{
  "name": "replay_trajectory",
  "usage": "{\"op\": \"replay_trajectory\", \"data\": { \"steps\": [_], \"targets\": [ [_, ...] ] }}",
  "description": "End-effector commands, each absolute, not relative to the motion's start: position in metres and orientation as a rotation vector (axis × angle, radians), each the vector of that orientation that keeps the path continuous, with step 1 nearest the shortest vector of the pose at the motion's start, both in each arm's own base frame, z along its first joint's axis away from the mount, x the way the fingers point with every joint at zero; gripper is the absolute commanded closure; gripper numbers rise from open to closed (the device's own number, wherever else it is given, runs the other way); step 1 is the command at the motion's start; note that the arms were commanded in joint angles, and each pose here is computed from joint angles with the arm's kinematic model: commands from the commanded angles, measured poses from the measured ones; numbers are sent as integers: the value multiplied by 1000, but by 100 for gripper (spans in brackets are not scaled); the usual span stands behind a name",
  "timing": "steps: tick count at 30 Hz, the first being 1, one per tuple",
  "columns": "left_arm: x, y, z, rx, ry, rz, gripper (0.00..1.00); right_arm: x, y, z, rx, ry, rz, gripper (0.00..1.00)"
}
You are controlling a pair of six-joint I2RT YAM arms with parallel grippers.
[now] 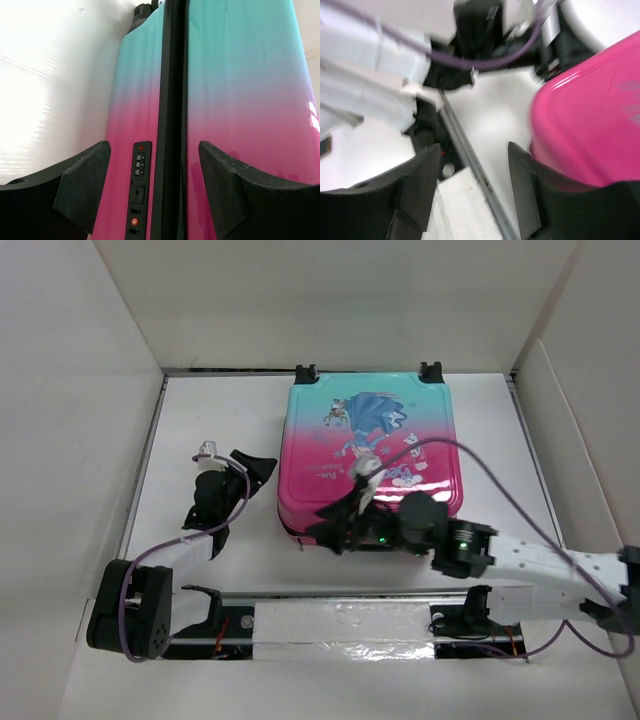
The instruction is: Pack the luggage
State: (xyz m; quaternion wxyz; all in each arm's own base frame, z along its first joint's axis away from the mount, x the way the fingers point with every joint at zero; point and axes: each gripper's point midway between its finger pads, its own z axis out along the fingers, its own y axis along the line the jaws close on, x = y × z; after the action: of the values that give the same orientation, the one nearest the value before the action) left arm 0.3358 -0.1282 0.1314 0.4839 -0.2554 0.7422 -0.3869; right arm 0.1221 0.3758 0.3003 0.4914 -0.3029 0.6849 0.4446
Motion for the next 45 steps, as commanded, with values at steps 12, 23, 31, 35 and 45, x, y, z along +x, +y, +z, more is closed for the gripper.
{"op": "replay_trajectory", "data": {
  "steps": [12, 23, 31, 35, 45],
  "targets": [
    [324, -120, 138, -526, 1776, -871, 38, 337, 2, 284, 476, 1676, 185, 100],
    [303, -126, 140, -407, 1793, -796, 38, 444, 30, 213, 336, 1992, 374, 92],
    [292, -145, 127, -297, 1860, -704, 40, 489, 143, 178, -6, 2156, 629, 93],
    [278, -168, 137, -240, 1849, -730, 43, 513, 202, 169, -158, 2207, 675, 93],
    [213, -249, 145, -121, 1872, -896, 46, 547, 268, 207, -305, 2169, 856, 60]
  ]
}}
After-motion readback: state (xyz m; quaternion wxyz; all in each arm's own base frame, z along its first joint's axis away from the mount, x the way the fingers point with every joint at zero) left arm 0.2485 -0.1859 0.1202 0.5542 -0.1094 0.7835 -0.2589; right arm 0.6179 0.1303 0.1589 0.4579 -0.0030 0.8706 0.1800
